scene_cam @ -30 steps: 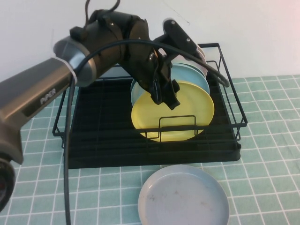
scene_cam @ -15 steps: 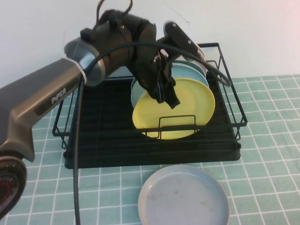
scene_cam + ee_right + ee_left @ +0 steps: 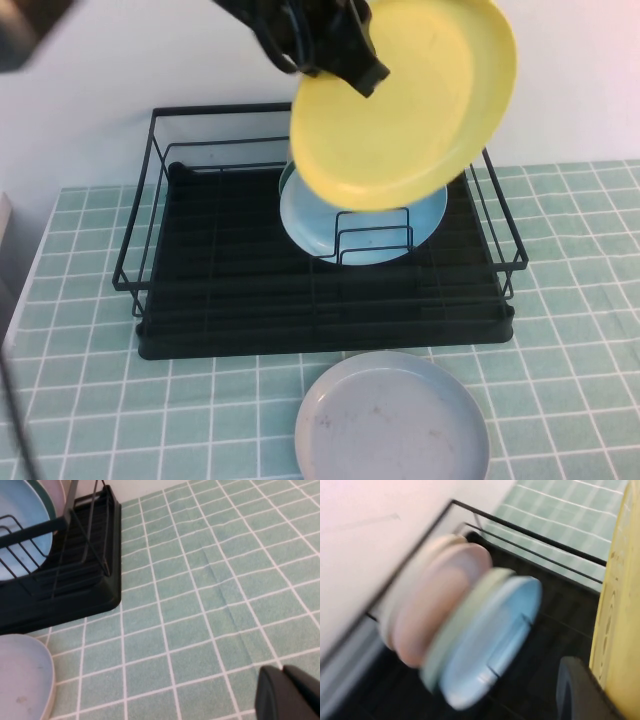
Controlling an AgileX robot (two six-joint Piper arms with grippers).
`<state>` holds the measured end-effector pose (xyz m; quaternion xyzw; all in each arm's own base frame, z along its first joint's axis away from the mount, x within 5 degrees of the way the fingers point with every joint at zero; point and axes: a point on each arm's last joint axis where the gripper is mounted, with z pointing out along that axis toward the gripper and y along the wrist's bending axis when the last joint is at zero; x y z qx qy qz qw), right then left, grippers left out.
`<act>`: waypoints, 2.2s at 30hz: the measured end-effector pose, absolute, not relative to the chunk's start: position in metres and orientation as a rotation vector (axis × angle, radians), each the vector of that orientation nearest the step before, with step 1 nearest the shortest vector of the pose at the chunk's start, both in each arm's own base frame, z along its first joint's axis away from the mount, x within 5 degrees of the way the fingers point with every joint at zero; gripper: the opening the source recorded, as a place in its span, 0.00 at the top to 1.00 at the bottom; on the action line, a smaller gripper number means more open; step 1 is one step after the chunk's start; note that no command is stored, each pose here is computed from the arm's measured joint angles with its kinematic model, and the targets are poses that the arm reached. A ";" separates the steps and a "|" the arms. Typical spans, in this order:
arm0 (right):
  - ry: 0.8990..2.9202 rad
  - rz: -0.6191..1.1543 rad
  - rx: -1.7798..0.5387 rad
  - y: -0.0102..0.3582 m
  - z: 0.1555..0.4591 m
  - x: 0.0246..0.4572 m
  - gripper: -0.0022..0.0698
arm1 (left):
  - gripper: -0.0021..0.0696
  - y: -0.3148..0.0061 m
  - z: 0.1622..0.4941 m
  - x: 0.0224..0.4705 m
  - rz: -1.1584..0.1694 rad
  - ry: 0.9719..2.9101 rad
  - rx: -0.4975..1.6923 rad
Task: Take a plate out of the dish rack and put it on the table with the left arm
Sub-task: Place the plate from the table
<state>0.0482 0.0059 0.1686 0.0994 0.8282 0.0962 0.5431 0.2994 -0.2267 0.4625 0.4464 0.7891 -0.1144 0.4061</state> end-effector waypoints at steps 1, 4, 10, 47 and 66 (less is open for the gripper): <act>1.966 0.228 0.236 0.006 0.169 0.048 0.97 | 0.83 -0.223 0.466 0.291 -0.314 2.026 1.123; 1.966 0.228 0.236 0.006 0.169 0.048 0.97 | 0.83 -0.210 0.477 0.274 -0.434 2.128 1.029; 1.966 0.228 0.236 0.006 0.169 0.048 0.97 | 0.83 -0.190 0.470 0.261 -0.668 2.261 0.888; 1.966 0.228 0.236 0.006 0.169 0.048 0.97 | 0.83 -0.137 0.184 0.201 -1.220 2.600 -0.236; 1.966 0.228 0.236 0.006 0.169 0.048 0.97 | 0.46 -0.162 0.126 0.217 -1.479 2.714 -0.116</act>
